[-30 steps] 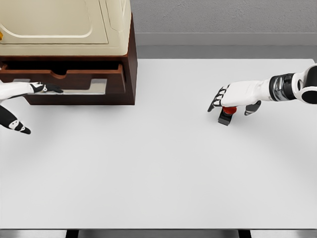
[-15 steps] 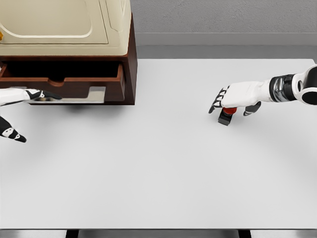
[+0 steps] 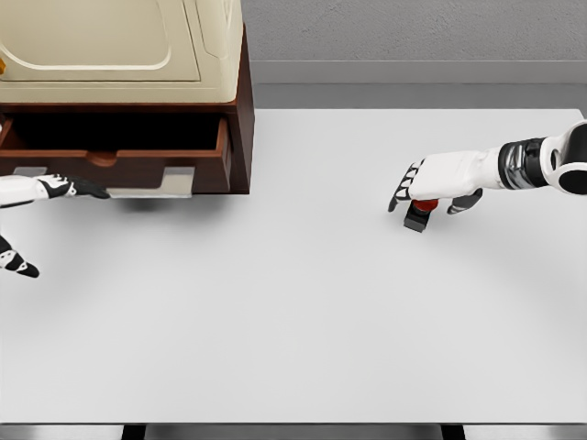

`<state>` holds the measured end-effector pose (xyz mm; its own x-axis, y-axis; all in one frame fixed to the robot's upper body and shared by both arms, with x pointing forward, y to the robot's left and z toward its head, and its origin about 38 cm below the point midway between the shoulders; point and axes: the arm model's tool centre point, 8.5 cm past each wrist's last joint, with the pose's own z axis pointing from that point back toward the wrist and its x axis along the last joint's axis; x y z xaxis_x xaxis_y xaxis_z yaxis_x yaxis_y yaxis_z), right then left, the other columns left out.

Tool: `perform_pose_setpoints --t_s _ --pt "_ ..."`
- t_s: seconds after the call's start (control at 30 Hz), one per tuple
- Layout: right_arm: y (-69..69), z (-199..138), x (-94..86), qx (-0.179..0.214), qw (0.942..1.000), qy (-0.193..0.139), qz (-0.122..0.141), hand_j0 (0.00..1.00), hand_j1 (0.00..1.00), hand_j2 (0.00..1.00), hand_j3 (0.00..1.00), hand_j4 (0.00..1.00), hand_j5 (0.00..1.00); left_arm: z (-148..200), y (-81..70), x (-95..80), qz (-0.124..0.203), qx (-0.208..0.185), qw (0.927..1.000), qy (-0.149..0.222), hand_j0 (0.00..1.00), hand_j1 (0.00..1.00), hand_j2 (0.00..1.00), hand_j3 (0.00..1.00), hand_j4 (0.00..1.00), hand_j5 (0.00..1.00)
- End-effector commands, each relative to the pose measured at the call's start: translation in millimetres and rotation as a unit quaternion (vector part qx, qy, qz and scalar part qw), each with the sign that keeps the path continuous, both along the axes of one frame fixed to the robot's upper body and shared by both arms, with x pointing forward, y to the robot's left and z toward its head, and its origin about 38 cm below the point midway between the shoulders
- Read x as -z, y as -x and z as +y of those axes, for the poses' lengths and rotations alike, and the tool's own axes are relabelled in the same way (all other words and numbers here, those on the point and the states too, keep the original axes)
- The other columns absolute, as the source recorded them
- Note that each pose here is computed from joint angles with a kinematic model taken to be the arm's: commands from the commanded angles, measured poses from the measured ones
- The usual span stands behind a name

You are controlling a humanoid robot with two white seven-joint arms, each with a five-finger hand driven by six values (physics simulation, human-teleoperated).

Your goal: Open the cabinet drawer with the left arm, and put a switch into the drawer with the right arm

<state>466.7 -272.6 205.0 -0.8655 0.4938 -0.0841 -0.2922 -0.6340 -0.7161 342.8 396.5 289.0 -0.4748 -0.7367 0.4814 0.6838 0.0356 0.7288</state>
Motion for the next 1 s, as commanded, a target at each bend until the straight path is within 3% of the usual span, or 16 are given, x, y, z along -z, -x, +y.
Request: perform_pose_setpoints --t_s 0.0,0.27,0.53,0.8,0.97 --pt "-0.1 0.3 0.0 0.001 1.0 -0.002 0.001 0.81 0.81 0.81 0.81 0.81 0.81 2.6 1.9 -2.0 -0.005 0.007 0.9999 -0.009 1.0 1.0 1.0 1.0 1.0 1.0" --pt "-0.1 0.3 0.0 0.001 1.0 -0.002 0.001 0.77 0.77 0.77 0.77 0.77 0.77 7.7 12.5 0.4 -0.001 0.032 0.9993 -0.019 1.0 1.0 1.0 1.0 1.0 1.0" --pt "0.9 -0.8 2.3 0.002 1.0 -0.001 0.003 0.69 0.69 0.69 0.69 0.69 0.69 10.9 10.2 -1.0 -0.001 0.024 0.9996 -0.012 1.0 1.0 1.0 1.0 1.0 1.0" --pt "0.9 0.0 2.4 0.001 1.0 -0.002 0.003 0.69 0.69 0.69 0.69 0.69 0.69 10.8 7.8 -12.0 -0.014 0.023 0.9996 0.001 1.0 1.0 1.0 1.0 1.0 1.0" --pt "0.9 -0.8 2.3 0.002 1.0 -0.002 0.003 0.69 0.69 0.69 0.69 0.69 0.69 6.1 10.7 -20.8 -0.034 0.054 0.9978 0.015 1.0 1.0 1.0 1.0 1.0 1.0"
